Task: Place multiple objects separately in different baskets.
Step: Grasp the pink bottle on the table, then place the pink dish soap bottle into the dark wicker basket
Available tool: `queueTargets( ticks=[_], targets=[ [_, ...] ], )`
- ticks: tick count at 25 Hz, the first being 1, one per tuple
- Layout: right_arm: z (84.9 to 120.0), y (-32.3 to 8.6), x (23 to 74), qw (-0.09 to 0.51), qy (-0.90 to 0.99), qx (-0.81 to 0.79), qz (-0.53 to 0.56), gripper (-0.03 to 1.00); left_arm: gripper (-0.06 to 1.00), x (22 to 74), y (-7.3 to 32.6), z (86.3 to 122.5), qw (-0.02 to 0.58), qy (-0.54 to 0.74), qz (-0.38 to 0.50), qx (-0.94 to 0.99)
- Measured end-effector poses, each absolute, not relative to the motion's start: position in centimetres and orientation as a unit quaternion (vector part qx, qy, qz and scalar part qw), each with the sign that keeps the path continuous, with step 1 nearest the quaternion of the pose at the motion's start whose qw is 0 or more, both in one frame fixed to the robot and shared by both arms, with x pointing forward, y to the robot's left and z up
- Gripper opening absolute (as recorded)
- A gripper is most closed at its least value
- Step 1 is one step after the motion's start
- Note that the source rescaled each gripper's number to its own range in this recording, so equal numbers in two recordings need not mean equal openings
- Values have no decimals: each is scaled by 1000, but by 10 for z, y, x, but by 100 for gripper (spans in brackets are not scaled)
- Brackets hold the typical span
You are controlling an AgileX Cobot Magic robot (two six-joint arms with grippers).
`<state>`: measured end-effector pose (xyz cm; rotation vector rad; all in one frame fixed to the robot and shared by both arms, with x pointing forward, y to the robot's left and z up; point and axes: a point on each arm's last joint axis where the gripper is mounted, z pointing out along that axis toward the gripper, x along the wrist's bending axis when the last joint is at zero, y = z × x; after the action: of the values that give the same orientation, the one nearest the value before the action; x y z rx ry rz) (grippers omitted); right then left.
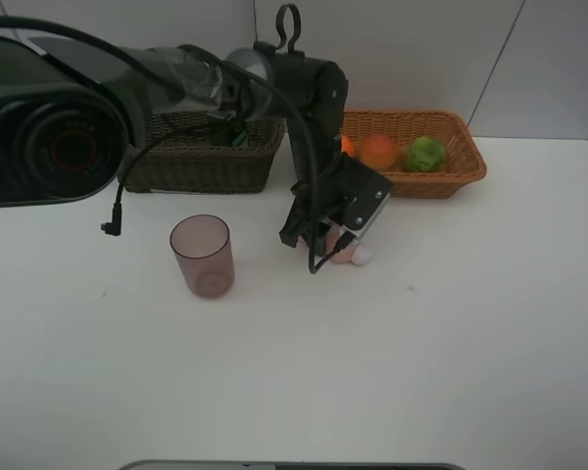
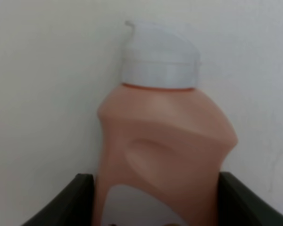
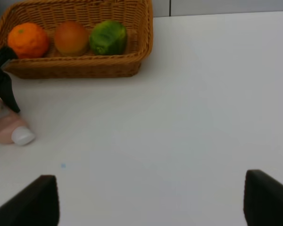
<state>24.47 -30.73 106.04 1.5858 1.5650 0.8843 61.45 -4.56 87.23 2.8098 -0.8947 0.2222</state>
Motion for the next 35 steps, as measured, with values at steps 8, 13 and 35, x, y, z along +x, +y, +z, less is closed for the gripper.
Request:
queueTargets(
  ticks=[8, 13, 35],
  targets=[
    [1060, -307, 245, 364, 608, 616, 344, 61, 61, 614, -46, 872, 92, -301, 74, 946],
    [1060, -307, 245, 364, 608, 616, 344, 61, 61, 614, -44, 880, 89, -302, 74, 946],
    [1060, -307, 245, 363, 608, 616, 344, 61, 61, 638, 36, 1038, 187, 398, 82, 894]
  ],
)
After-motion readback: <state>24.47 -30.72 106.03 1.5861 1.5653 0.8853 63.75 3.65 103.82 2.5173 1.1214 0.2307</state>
